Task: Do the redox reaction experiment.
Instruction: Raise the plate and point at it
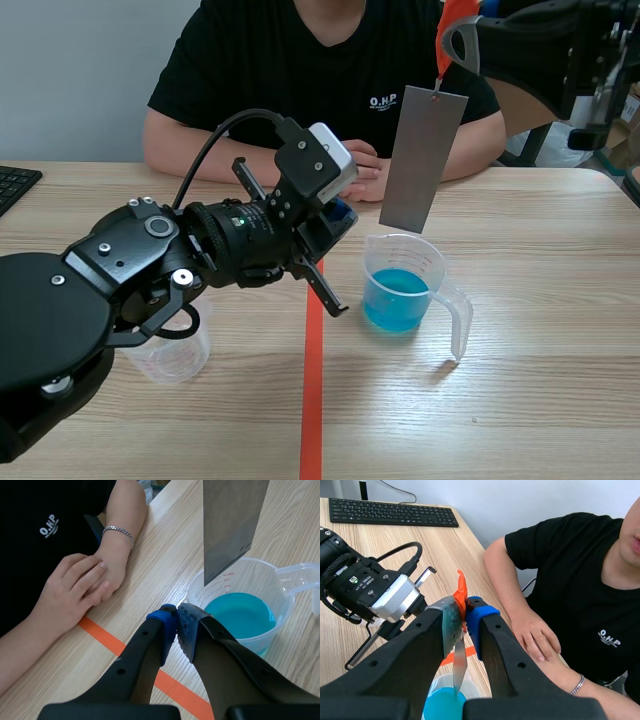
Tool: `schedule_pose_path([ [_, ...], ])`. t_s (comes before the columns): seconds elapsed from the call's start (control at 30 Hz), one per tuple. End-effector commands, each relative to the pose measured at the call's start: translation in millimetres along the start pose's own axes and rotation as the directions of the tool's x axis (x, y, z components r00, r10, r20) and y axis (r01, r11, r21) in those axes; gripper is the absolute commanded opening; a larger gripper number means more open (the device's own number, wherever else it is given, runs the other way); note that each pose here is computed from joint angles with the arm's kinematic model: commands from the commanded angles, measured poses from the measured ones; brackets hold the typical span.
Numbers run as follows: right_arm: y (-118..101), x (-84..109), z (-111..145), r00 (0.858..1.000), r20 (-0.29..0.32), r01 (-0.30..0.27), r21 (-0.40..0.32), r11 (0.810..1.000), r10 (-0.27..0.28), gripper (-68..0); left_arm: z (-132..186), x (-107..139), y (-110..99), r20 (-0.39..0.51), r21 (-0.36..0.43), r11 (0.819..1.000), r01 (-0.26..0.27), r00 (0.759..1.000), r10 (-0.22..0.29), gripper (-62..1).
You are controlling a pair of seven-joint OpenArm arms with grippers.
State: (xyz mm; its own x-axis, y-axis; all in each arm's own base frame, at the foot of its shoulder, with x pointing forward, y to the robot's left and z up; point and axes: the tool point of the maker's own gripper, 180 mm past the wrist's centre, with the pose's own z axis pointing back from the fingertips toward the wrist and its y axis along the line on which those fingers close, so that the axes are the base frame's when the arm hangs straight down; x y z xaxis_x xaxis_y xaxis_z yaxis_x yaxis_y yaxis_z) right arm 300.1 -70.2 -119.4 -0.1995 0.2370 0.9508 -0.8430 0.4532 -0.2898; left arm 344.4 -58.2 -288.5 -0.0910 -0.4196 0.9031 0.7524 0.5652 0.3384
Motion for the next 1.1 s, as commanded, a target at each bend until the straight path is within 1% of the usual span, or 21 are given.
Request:
schedule_pose_path([
  [0.0,-6.1,14.3,3.9,0.999,0.033,-0.027,-0.01,1.0,0.027,-65.8,-1.5,13.1,4.3,0.04,0.009,1.0,0.003,0.999,-0.004,-56.3],
  [0.23,-6.1,14.3,3.9,0.999,0.033,-0.027,-0.01,1.0,0.027,-65.8,-1.5,12.6,3.6,0.037,0.005,1.0,0.0,0.999,-0.001,-56.3],
  [0.37,-6.1,14.3,3.9,0.999,0.033,-0.027,-0.01,1.0,0.027,-65.8,-1.5,12.4,-1.3,0.036,-0.022,1.0,0.0,0.999,0.001,-56.3],
  [1.07,-6.1,14.2,3.9,0.999,0.033,-0.027,-0.01,1.0,0.028,-65.8,-1.5,12.7,-1.2,0.037,-0.022,1.0,-0.006,0.999,0.007,-56.3],
])
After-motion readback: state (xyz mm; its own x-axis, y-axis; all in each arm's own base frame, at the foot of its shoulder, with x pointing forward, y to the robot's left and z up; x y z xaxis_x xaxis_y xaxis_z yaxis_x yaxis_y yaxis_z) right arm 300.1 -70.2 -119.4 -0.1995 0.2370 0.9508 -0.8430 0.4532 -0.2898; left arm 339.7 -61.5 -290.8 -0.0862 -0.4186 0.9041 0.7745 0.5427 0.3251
